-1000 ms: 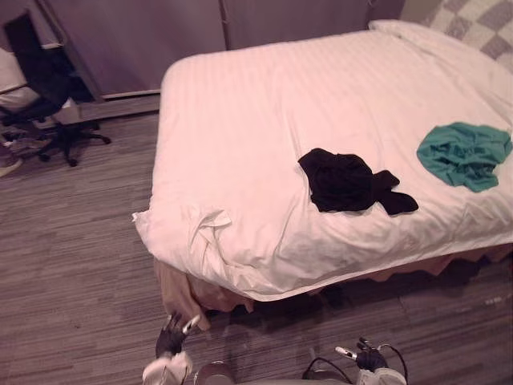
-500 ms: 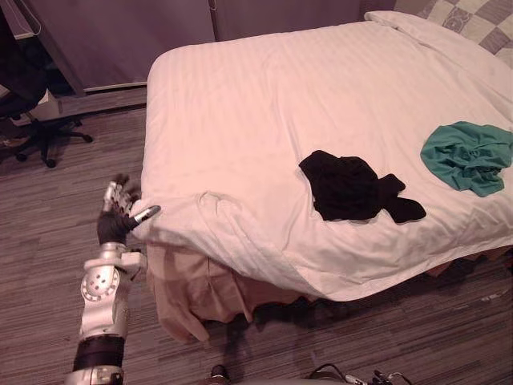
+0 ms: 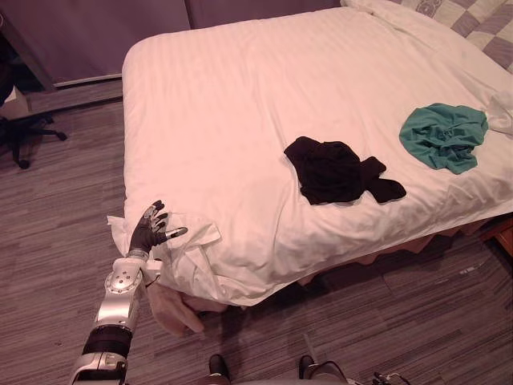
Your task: Tidy the bed and pick cloth on bed and put in laundry
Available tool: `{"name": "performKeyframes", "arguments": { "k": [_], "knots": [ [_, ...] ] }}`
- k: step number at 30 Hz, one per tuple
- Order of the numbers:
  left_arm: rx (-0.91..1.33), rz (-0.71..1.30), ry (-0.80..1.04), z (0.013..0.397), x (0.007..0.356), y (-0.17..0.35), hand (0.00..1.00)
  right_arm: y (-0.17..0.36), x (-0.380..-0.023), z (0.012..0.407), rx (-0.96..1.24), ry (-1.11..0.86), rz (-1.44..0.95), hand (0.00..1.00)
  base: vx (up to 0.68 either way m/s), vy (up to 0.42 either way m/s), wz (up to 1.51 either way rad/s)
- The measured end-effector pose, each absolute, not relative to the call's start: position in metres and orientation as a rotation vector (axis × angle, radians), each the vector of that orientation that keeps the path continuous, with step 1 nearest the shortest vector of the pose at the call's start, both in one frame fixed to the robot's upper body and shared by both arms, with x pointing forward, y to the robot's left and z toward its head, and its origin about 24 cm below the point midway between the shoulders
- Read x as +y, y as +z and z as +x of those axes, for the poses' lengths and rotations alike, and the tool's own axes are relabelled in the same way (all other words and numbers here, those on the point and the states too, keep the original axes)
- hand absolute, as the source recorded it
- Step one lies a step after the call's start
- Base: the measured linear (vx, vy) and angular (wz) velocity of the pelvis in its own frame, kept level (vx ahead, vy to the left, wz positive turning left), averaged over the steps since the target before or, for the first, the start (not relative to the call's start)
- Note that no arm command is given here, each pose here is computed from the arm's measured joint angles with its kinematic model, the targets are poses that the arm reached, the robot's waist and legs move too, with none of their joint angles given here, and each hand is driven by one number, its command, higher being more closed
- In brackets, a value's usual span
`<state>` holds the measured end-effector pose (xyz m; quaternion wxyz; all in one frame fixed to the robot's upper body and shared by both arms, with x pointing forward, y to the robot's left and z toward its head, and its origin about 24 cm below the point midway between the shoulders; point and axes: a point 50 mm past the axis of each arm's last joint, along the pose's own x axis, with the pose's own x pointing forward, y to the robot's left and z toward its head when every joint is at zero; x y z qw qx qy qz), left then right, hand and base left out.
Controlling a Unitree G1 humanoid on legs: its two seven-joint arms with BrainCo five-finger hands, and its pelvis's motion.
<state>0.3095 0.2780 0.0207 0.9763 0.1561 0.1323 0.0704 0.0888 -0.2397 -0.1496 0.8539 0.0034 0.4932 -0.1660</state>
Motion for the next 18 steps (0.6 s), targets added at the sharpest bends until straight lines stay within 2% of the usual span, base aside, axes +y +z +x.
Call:
{"name": "performKeyframes", "arguments": {
  "k": [5, 11, 13, 18],
  "knots": [
    [0.315, 0.564, 0.179, 0.325, 0.302, 0.046, 1.0, -0.142, -0.233, 0.122, 0.96, -0.303, 0.019, 0.0, 0.03, 0.004, -0.14],
    [0.4, 0.663, 0.184, 0.312, 0.317, 0.036, 1.0, -0.14, -0.245, 0.121, 0.953, -0.342, 0.037, 0.0, 0.03, 0.005, -0.04],
    [0.454, 0.698, 0.188, 0.296, 0.326, 0.022, 1.0, -0.132, -0.267, 0.121, 0.92, -0.409, 0.03, 0.0, 0.01, 0.006, -0.05],
    [0.634, 0.625, 0.277, 0.229, 0.355, -0.023, 1.0, -0.084, -0.33, 0.141, 0.703, -0.587, -0.048, 0.0, -0.04, -0.001, 0.08]
  ]
}}
